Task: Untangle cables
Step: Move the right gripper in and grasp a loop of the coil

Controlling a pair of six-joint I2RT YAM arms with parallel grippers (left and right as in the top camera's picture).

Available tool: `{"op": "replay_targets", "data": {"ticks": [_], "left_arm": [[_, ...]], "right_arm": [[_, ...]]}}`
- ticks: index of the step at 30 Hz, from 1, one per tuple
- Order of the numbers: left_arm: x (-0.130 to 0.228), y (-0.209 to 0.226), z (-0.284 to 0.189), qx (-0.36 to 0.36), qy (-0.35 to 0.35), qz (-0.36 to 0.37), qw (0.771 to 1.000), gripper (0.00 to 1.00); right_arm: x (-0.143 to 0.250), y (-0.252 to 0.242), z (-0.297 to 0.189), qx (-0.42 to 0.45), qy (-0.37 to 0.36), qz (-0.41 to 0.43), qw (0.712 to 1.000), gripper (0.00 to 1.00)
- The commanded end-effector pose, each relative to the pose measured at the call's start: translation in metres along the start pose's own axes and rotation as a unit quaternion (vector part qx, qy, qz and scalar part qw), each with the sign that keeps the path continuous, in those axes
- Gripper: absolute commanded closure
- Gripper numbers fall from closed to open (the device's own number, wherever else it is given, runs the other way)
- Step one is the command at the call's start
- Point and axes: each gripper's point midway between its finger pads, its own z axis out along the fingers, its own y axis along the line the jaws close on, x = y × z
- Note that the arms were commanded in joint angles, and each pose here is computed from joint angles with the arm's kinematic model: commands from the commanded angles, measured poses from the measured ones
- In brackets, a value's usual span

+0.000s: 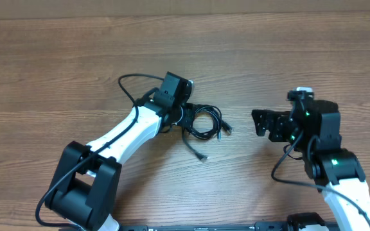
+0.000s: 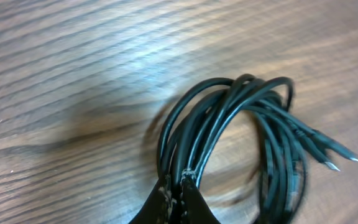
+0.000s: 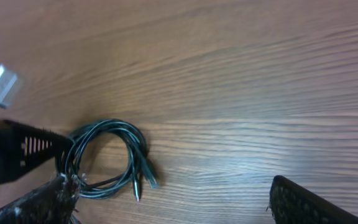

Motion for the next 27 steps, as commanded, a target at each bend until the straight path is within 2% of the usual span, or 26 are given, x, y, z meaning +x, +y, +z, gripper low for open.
{"op": "replay_targets", "data": {"ticks": [1, 7, 10, 13, 21, 27], "left_arm": [[-0.005, -0.021, -0.015, 0.044, -0.001, 0.086, 0.995, 0.96], [-0.006, -0.022, -0.015, 0.044, -0.003, 0.086, 0.995, 0.96], [-0.009, -0.023, -0.015, 0.046, -0.010, 0.088, 0.995, 0.96], [-0.015, -0.025, -0.016, 0.050, -0.023, 0.091, 0.994, 0.96], [-0.024, -0.042, -0.022, 0.090, -0.034, 0.094, 0.991, 0.96], [-0.025, -0.043, -0.023, 0.094, -0.036, 0.095, 0.990, 0.96]], "right_arm": [[-0.015, 0.020, 0.001, -0.044, 0.016, -0.029, 0.998, 0.04], [-0.014, 0.033, 0.013, -0.064, 0.099, -0.062, 0.991, 0.01], [-0.011, 0.048, 0.025, -0.094, 0.113, -0.091, 0.985, 0.01], [-0.005, 0.061, 0.048, -0.110, 0.119, -0.137, 0.977, 0.07], [0.021, 0.066, 0.103, -0.115, 0.162, -0.149, 0.969, 0.20], [0.034, 0.061, 0.122, -0.112, 0.182, -0.145, 0.966, 0.20]]}}
